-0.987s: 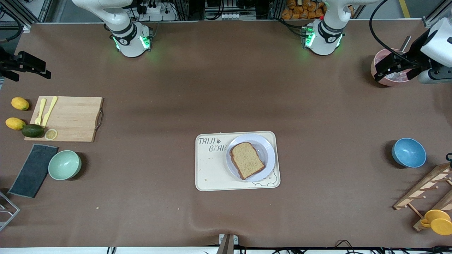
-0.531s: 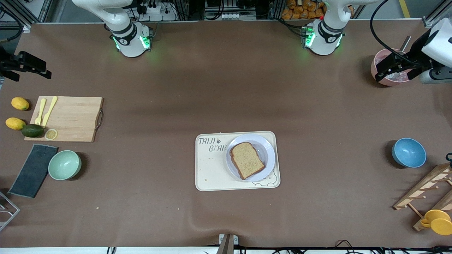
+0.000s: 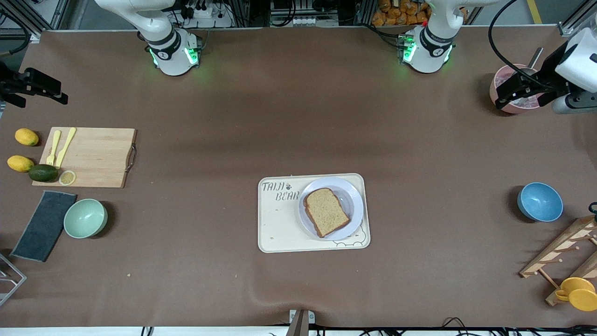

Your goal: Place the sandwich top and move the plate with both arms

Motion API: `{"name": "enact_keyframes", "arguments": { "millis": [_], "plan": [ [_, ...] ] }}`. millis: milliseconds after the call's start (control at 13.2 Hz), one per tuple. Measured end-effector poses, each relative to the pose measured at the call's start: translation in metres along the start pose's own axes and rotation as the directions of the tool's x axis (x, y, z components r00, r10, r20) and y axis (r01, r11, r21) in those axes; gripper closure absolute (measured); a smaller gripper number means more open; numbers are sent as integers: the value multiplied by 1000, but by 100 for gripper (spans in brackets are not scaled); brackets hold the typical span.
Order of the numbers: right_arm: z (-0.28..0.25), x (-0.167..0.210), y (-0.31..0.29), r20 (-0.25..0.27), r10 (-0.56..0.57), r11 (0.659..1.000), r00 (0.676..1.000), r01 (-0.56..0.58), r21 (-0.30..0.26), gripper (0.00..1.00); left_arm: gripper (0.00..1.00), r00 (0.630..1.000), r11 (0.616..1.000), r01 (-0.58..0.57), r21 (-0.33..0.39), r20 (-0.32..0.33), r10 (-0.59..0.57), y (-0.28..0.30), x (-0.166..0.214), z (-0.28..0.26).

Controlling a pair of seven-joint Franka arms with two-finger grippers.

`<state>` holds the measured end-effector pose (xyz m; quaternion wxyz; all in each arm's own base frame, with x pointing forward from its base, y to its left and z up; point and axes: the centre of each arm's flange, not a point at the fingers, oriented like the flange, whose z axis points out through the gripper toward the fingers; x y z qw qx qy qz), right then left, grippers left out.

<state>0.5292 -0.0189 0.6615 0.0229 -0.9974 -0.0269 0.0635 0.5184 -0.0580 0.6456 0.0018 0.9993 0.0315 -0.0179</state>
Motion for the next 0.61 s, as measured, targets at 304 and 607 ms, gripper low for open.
{"name": "enact_keyframes", "arguments": {
  "millis": [304,607],
  "plan": [
    [0,0,0,-1,0,1000,1000,0,0,0,0,1000,1000,-11,1,-1,11,3,0,0],
    [0,0,0,-1,0,1000,1000,0,0,0,0,1000,1000,-12,22,-7,12,2,0,-1]
  ]
}}
